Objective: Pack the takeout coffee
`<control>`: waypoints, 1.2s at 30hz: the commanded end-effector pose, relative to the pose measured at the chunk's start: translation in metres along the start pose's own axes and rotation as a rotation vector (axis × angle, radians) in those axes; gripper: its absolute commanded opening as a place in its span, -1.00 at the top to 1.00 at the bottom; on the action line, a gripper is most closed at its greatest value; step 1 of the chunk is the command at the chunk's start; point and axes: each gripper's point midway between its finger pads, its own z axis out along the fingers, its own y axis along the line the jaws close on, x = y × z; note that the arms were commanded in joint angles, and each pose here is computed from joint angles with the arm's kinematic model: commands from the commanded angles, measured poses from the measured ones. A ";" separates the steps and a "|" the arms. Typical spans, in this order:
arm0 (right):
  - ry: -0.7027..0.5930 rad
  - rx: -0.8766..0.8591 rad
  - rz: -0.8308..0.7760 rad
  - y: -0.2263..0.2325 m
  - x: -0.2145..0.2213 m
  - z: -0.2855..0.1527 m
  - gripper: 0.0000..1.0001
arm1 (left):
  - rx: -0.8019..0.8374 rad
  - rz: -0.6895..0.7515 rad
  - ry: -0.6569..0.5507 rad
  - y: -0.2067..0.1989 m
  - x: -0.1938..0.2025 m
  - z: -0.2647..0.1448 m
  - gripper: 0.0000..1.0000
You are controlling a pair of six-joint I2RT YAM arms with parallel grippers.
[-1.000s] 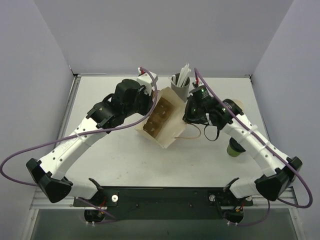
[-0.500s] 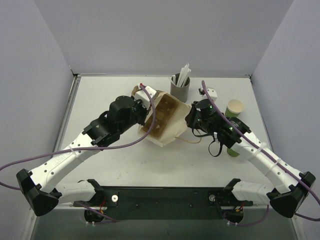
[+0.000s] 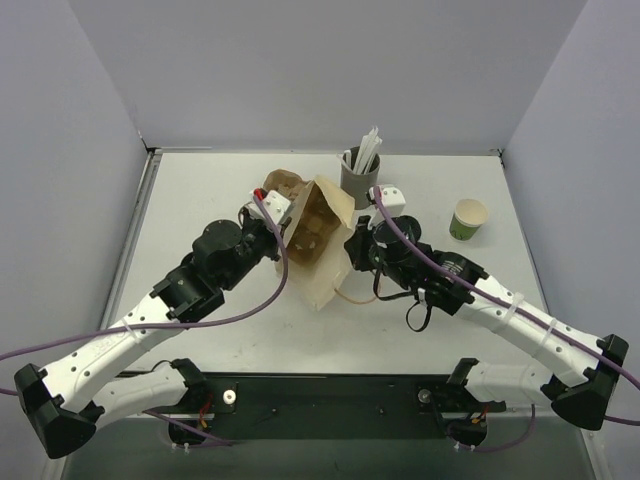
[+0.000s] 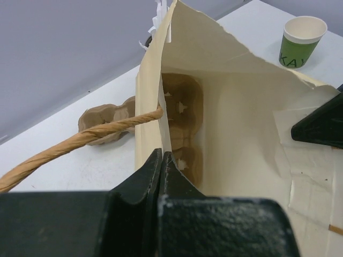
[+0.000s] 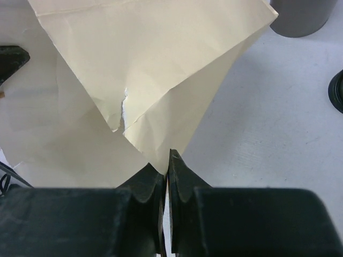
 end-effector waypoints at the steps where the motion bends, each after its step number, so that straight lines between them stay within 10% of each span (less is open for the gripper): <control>1: -0.044 -0.003 -0.003 0.002 -0.005 0.000 1.00 | -0.031 0.027 -0.220 0.010 -0.053 -0.011 1.00; 6: -0.004 0.066 -0.003 0.003 -0.021 0.002 1.00 | -0.029 0.053 -0.145 0.012 -0.051 -0.011 1.00; 10: -0.020 0.084 0.035 0.005 -0.053 -0.011 -0.07 | -0.071 0.025 -0.025 0.019 -0.050 -0.003 1.00; 16: -0.046 0.037 0.207 -0.011 -0.107 -0.039 -0.70 | -0.028 0.013 0.163 0.023 -0.022 0.012 1.00; 26: 0.064 0.325 0.271 -0.083 -0.094 -0.061 -0.78 | -0.022 -0.162 0.623 0.032 0.067 0.038 1.00; 36: 0.298 0.789 0.416 -0.208 0.009 -0.108 -0.85 | -0.065 -0.218 0.552 0.040 0.034 0.031 1.00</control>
